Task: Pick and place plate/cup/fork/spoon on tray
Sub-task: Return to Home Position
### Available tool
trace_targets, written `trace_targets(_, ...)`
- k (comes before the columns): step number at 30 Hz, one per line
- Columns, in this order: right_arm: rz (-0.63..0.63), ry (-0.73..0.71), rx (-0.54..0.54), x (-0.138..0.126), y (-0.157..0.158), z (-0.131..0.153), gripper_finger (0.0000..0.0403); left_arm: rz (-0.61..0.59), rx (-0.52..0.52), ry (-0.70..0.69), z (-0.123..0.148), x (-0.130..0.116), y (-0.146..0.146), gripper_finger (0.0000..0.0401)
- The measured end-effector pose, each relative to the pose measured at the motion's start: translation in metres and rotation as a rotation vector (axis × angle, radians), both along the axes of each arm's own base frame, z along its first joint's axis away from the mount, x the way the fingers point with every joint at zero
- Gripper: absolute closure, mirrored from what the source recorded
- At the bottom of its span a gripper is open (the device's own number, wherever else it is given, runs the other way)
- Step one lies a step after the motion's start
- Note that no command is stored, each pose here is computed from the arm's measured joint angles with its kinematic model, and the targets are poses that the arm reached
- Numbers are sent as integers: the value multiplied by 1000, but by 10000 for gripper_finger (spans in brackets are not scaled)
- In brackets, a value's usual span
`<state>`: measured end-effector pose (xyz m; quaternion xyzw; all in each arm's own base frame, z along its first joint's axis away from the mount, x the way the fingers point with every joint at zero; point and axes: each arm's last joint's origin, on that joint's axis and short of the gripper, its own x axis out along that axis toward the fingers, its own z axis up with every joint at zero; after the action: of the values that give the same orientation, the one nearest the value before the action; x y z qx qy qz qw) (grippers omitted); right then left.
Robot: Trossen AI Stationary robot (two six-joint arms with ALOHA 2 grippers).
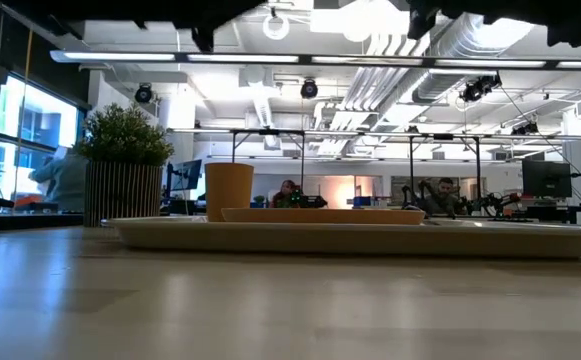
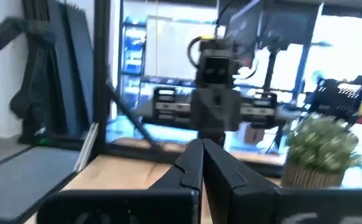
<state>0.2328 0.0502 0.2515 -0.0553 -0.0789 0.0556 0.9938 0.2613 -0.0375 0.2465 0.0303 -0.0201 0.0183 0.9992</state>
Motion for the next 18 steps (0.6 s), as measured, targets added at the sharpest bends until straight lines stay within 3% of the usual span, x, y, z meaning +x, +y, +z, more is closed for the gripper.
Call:
trace_targets(4, -39, -41, -2, -13, -11, 16, 403, -1, 50, -69, 24, -18, 3, 400)
trace_targets(10, -94, 56, 3, -57, -29, 32, 403, 8, 143, -90, 46, -46, 8, 400)
trace_targets(14, -114, 20, 21, -89, -37, 44, 402, 13, 275, -41, 43, -48, 8, 401)
trace_targets(18, -98, -2, 31, -113, -40, 48, 402, 31, 285, 34, 28, -34, 13, 400)
